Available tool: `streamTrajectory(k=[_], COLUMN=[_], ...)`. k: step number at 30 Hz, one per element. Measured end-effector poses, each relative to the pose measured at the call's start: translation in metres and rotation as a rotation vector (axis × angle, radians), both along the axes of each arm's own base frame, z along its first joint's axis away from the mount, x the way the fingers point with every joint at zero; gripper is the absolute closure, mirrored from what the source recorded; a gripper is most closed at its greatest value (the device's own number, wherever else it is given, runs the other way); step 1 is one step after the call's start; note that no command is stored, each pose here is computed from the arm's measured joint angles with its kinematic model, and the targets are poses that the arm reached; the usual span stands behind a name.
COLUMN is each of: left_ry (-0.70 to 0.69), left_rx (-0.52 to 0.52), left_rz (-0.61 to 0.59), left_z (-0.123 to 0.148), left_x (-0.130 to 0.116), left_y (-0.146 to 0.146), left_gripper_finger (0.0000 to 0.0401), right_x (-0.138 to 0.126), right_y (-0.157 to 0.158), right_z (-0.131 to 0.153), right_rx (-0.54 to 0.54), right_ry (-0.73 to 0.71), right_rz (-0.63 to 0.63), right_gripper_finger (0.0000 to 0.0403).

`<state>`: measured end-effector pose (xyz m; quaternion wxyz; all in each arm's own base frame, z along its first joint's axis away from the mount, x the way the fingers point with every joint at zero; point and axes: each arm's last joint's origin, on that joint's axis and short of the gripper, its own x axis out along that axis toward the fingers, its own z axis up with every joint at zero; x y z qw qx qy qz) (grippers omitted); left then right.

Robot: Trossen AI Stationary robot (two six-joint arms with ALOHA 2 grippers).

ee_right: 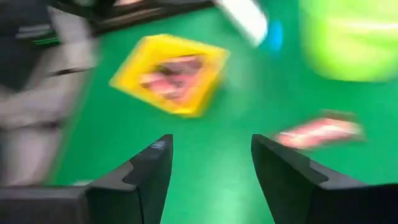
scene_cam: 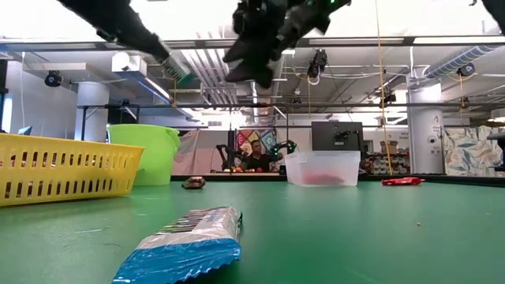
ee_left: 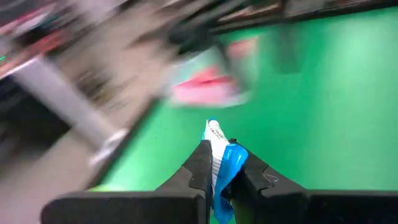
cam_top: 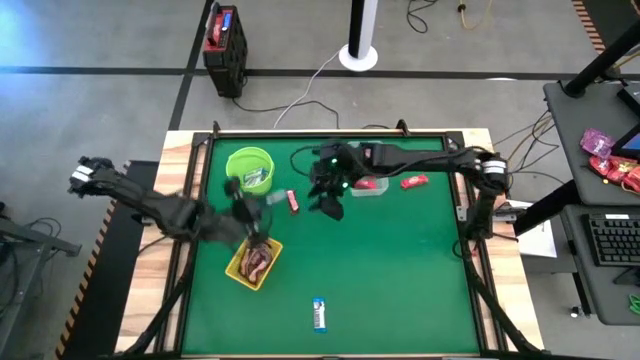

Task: Sort candy by brand, put in halloween buckets
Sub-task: Put the white chocolate into the green bucket, then put the red chocolate into the transparent bin

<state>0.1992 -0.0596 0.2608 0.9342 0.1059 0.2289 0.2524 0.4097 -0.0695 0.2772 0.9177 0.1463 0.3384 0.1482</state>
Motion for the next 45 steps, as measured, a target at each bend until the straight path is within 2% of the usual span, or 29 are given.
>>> streamTrajectory(k=[2, 4, 6, 8, 11, 14, 22, 28, 31, 39, 45], left_ry=[0.050, 0.117, 0.197, 0.282, 0.356, 0.421, 0.547, 0.626, 0.649, 0.658, 0.579], left_rx=[-0.025, -0.097, -0.177, -0.258, -0.358, -0.410, -0.406, -0.421, -0.422, -0.392, -0.392], left_rz=[0.168, 0.306, 0.412, 0.463, 0.441, 0.427, 0.396, 0.353, 0.354, 0.372, 0.373], left_z=[0.014, 0.024, 0.031, 0.034, 0.031, 0.025, 0.010, -0.002, -0.007, -0.007, 0.008], left_x=[-0.003, -0.008, -0.011, -0.014, -0.012, -0.011, -0.001, 0.009, 0.012, 0.012, 0.011], left_y=[0.021, 0.044, 0.066, 0.084, 0.106, 0.122, 0.135, 0.137, 0.139, 0.140, 0.136], left_gripper_finger=[0.0390, 0.0390, 0.0390, 0.0390, 0.0390, 0.0390, 0.0376, 0.0375, 0.0357, 0.0275, 0.0246], right_x=[-0.009, -0.017, -0.024, -0.028, -0.032, -0.036, -0.048, -0.051, -0.051, -0.049, -0.047], right_y=[-0.001, 0.000, 0.004, 0.009, 0.015, 0.019, 0.024, 0.026, 0.030, 0.045, 0.065], right_z=[0.013, 0.022, 0.026, 0.025, 0.017, 0.003, -0.038, -0.053, -0.055, -0.056, -0.058], right_rx=[-0.109, -0.190, -0.237, -0.255, -0.253, -0.253, -0.203, -0.175, -0.171, -0.170, -0.164], right_ry=[0.027, 0.043, 0.059, 0.078, 0.111, 0.152, 0.274, 0.278, 0.272, 0.281, 0.288], right_rz=[-0.140, -0.223, -0.255, -0.262, -0.254, -0.238, -0.266, -0.292, -0.289, -0.352, -0.328], right_gripper_finger=[0.0193, 0.0193, 0.0192, 0.0193, 0.0195, 0.0197, 0.0197, 0.0197, 0.0197, 0.0197, 0.0197])
